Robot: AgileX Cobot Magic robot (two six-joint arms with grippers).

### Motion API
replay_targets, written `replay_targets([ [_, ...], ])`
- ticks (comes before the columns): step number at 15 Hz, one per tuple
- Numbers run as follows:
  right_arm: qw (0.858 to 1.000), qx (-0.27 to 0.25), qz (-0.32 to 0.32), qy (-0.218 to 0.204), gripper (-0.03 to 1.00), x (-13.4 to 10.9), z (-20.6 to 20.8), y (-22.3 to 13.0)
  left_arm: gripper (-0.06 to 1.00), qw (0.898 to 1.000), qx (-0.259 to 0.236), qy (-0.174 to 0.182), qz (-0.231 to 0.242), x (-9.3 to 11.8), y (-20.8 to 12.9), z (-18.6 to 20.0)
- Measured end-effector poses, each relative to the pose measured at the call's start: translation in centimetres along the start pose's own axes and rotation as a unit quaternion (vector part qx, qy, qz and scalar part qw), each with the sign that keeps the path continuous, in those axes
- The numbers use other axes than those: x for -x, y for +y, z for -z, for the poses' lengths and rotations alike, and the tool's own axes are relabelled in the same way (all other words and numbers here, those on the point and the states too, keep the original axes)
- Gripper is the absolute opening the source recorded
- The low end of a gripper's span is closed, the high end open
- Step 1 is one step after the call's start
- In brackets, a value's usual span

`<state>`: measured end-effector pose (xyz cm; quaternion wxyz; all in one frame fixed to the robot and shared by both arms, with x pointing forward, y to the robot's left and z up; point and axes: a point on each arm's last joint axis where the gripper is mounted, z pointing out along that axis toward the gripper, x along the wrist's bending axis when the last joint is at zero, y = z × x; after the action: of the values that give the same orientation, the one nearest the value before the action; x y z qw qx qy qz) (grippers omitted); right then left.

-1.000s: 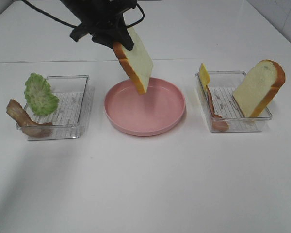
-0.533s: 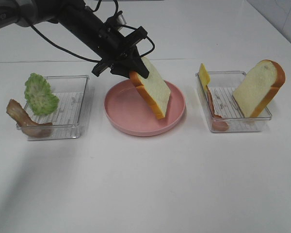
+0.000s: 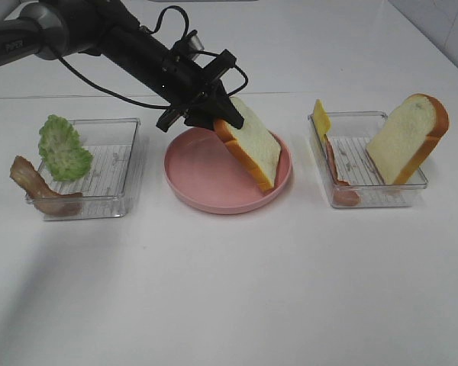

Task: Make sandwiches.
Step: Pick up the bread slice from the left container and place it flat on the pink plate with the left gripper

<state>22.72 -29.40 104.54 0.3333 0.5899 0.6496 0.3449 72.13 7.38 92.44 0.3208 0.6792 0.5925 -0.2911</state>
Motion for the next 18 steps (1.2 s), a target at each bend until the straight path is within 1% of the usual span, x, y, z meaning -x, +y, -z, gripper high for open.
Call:
replay_targets([
  [1, 1.000, 0.000, 0.000, 0.000, 0.81, 0.0, 0.0, 0.0, 0.22, 1.000, -0.001, 0.001, 0.001, 0.0, 0.0, 0.0],
  [3, 1.000, 0.000, 0.000, 0.000, 0.81, 0.0, 0.0, 0.0, 0.22, 1.000, -0.004, 0.013, 0.013, -0.3, -0.1, 0.0],
  [4, 1.000, 0.000, 0.000, 0.000, 0.81, 0.0, 0.0, 0.0, 0.24, 1.000, -0.005, 0.020, 0.018, -0.4, -0.1, 0.0],
  [5, 1.000, 0.000, 0.000, 0.000, 0.81, 0.0, 0.0, 0.0, 0.31, 1.000, -0.006, 0.024, 0.018, -0.5, -0.1, 0.0],
  [7, 1.000, 0.000, 0.000, 0.000, 0.81, 0.0, 0.0, 0.0, 0.52, 0.999, -0.007, 0.028, 0.018, -0.5, -0.1, 0.0],
  [8, 1.000, 0.000, 0.000, 0.000, 0.81, 0.0, 0.0, 0.0, 0.60, 0.999, -0.007, 0.028, 0.018, -0.5, -0.1, 0.0],
  [9, 1.000, 0.000, 0.000, 0.000, 0.81, 0.0, 0.0, 0.0, 0.66, 0.999, -0.007, 0.030, 0.017, -0.6, -0.1, 0.0],
  [10, 1.000, 0.000, 0.000, 0.000, 0.81, 0.0, 0.0, 0.0, 0.67, 0.999, -0.007, 0.033, 0.016, -0.6, -0.1, 0.0],
  [11, 1.000, 0.000, 0.000, 0.000, 0.81, 0.0, 0.0, 0.0, 0.71, 0.999, -0.008, 0.045, 0.011, -0.9, -0.2, 0.0],
  [12, 1.000, 0.000, 0.000, 0.000, 0.81, 0.0, 0.0, 0.0, 0.71, 0.999, -0.009, 0.052, 0.008, -1.0, -0.2, 0.0],
  [14, 1.000, 0.000, 0.000, 0.000, 0.81, 0.0, 0.0, 0.0, 0.74, 0.996, -0.013, 0.089, 0.003, -1.6, -0.3, 0.0],
  [15, 1.000, 0.000, 0.000, 0.000, 0.81, 0.0, 0.0, 0.0, 0.75, 0.995, -0.013, 0.097, 0.002, -1.7, -0.2, 0.1],
  [16, 1.000, 0.000, 0.000, 0.000, 0.81, 0.0, 0.0, 0.0, 0.75, 0.994, -0.012, 0.109, 0.000, -1.7, -0.2, 0.1],
  [18, 1.000, 0.000, 0.000, 0.000, 0.81, 0.0, 0.0, 0.0, 0.76, 0.990, -0.003, 0.142, -0.026, -1.0, 0.1, 0.4],
])
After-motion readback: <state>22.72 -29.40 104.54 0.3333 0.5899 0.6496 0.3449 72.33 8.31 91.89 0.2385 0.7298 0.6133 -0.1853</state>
